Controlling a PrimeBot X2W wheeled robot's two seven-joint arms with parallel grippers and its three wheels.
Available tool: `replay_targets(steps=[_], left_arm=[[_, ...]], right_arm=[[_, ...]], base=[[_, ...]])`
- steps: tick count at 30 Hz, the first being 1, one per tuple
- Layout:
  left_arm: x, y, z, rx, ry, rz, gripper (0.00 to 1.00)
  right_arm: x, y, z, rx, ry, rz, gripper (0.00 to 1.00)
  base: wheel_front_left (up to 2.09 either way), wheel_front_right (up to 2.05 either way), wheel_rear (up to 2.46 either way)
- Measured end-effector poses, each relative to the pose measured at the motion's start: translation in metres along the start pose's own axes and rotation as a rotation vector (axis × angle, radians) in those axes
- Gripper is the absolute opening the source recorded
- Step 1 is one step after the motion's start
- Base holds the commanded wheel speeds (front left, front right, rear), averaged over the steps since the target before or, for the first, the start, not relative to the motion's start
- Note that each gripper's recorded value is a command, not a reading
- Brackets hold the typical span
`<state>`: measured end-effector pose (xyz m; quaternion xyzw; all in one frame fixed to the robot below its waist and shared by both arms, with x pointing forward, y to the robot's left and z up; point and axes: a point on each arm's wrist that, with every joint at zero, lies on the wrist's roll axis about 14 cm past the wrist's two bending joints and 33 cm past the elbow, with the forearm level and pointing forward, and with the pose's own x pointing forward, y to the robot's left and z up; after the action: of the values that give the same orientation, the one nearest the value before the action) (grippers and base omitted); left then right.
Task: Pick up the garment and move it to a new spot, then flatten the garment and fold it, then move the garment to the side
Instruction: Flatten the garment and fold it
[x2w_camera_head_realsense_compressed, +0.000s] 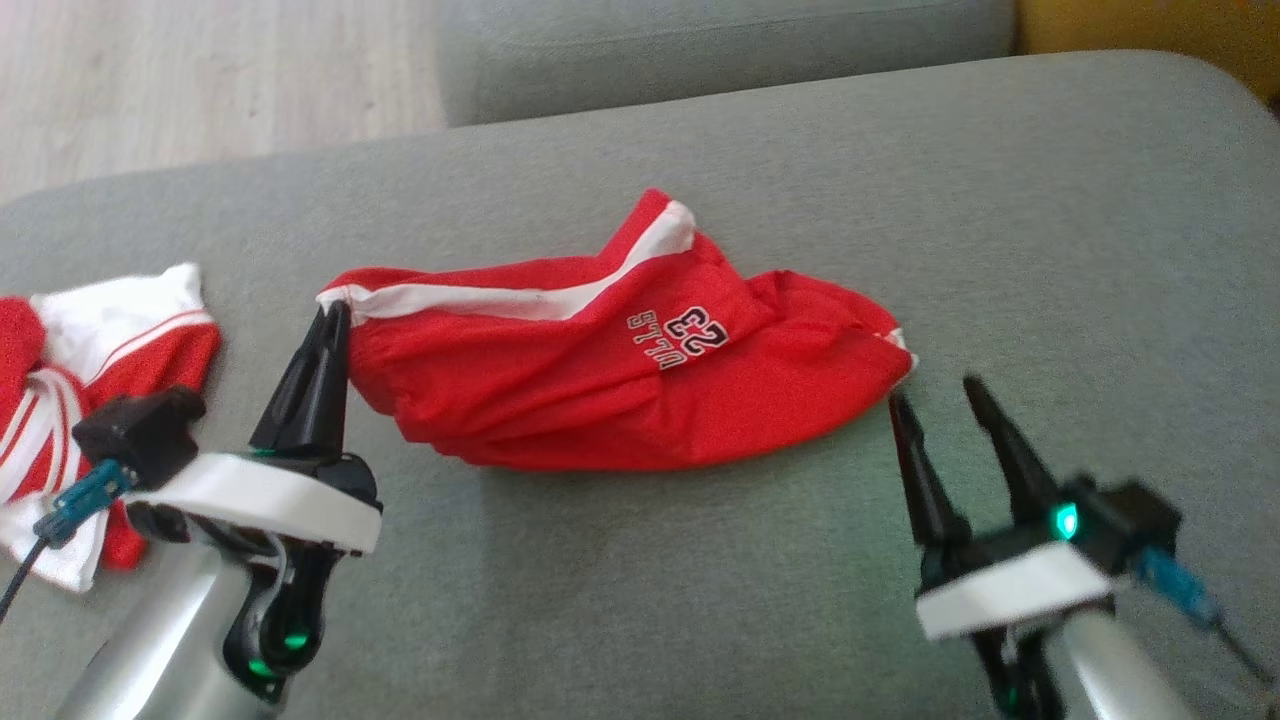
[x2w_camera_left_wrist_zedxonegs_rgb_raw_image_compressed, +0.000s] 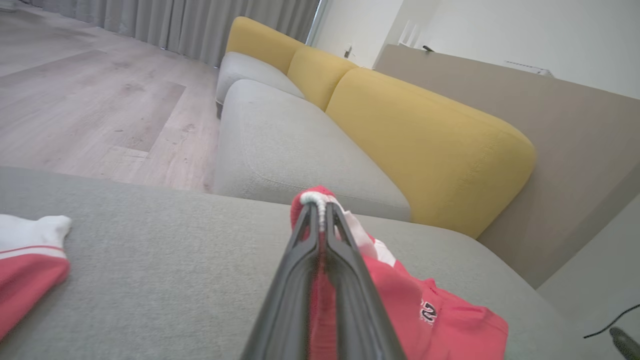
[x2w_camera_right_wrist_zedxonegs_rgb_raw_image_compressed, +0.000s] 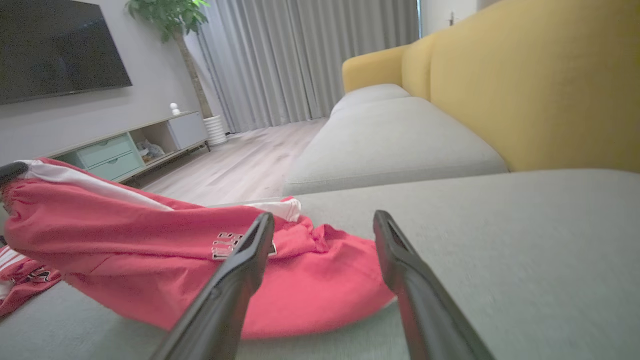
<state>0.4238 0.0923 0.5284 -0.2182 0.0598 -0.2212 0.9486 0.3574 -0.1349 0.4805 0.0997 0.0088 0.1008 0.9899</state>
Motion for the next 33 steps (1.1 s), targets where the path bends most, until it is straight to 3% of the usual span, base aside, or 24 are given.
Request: replay_targets(steps=[4,7,13,21,33], left_arm=[[-0.008,0.018,-0.007,0.0,0.01,0.06,0.0],[-0.007,0.024,-0.013,-0.011,0.017,0.075,0.0],[0.004,0.032,-0.013,-0.014,-0.002,0.082,0.0],[0.002,0.049,-0.024,-0.042,0.002,0.126,0.0],[0.0,0.069,-0.038,-0.064,0.006,0.184,0.0]], right_arm=[[0.039,0.014,0.008,-0.042,0.003,0.134,1.0],[0.077,0.028,-0.005,0.001,0.083,0.248,1.0],[0.131,0.026,-0.025,-0.024,0.298,0.341,1.0],[0.162,0.039,-0.06,0.072,0.508,0.378,1.0],[0.19,0.045,-0.103,-0.041,0.612,0.429,1.0]], base=[[0.0,0.0,0.0],[0.0,0.0,0.0],[0.0,0.0,0.0],[0.0,0.0,0.0],[0.0,0.0,0.0]])
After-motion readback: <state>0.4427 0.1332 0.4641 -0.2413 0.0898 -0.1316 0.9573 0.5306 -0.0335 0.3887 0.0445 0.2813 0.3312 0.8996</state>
